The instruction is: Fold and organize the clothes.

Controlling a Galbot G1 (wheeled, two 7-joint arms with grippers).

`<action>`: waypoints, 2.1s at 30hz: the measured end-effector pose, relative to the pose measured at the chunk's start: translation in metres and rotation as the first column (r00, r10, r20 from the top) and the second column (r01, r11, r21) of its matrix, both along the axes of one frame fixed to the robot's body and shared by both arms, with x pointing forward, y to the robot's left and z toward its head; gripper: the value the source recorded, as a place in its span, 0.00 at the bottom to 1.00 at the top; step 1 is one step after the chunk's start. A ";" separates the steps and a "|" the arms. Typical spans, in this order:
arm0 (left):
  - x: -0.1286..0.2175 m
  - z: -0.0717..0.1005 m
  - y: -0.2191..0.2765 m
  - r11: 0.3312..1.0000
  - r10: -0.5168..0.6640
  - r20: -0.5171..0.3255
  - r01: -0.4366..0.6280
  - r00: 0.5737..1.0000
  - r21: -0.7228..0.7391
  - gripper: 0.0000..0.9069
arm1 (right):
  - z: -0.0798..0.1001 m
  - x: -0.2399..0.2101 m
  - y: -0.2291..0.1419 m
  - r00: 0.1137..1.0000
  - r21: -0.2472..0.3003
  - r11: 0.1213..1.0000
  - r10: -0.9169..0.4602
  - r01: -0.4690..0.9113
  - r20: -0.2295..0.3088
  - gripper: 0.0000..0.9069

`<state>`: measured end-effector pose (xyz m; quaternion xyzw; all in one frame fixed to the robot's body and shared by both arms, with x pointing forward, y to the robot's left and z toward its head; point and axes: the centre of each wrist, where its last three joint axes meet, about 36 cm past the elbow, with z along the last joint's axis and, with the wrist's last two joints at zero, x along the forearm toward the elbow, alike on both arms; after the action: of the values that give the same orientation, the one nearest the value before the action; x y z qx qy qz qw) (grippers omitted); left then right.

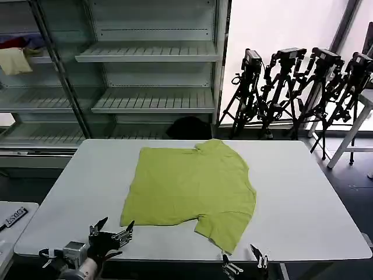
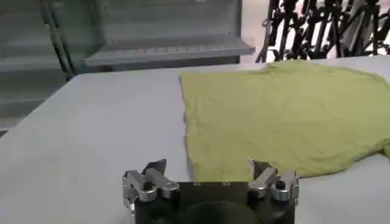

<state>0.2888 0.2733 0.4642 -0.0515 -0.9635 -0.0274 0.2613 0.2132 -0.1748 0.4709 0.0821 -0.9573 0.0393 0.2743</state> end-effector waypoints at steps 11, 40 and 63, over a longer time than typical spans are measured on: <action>0.010 -0.015 0.005 1.000 0.016 -0.045 -0.017 0.999 -0.022 0.53 | -0.003 0.005 0.004 1.000 0.002 1.000 0.005 -0.005 -0.010 1.00; 0.012 -0.023 0.007 0.999 0.004 -0.051 -0.005 0.999 -0.036 0.01 | -0.005 0.016 0.001 1.000 -0.011 1.000 -0.007 0.007 -0.002 0.00; 0.033 0.013 -0.004 0.994 0.034 0.080 -0.025 0.996 -0.104 0.01 | 0.032 0.049 -0.027 0.988 -0.002 1.000 -0.014 0.015 0.157 0.00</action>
<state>0.3220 0.2695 0.4774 -0.0495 -0.9742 0.0238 0.2190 0.2619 -0.2019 0.5028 0.0715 -0.9764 0.0451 0.1987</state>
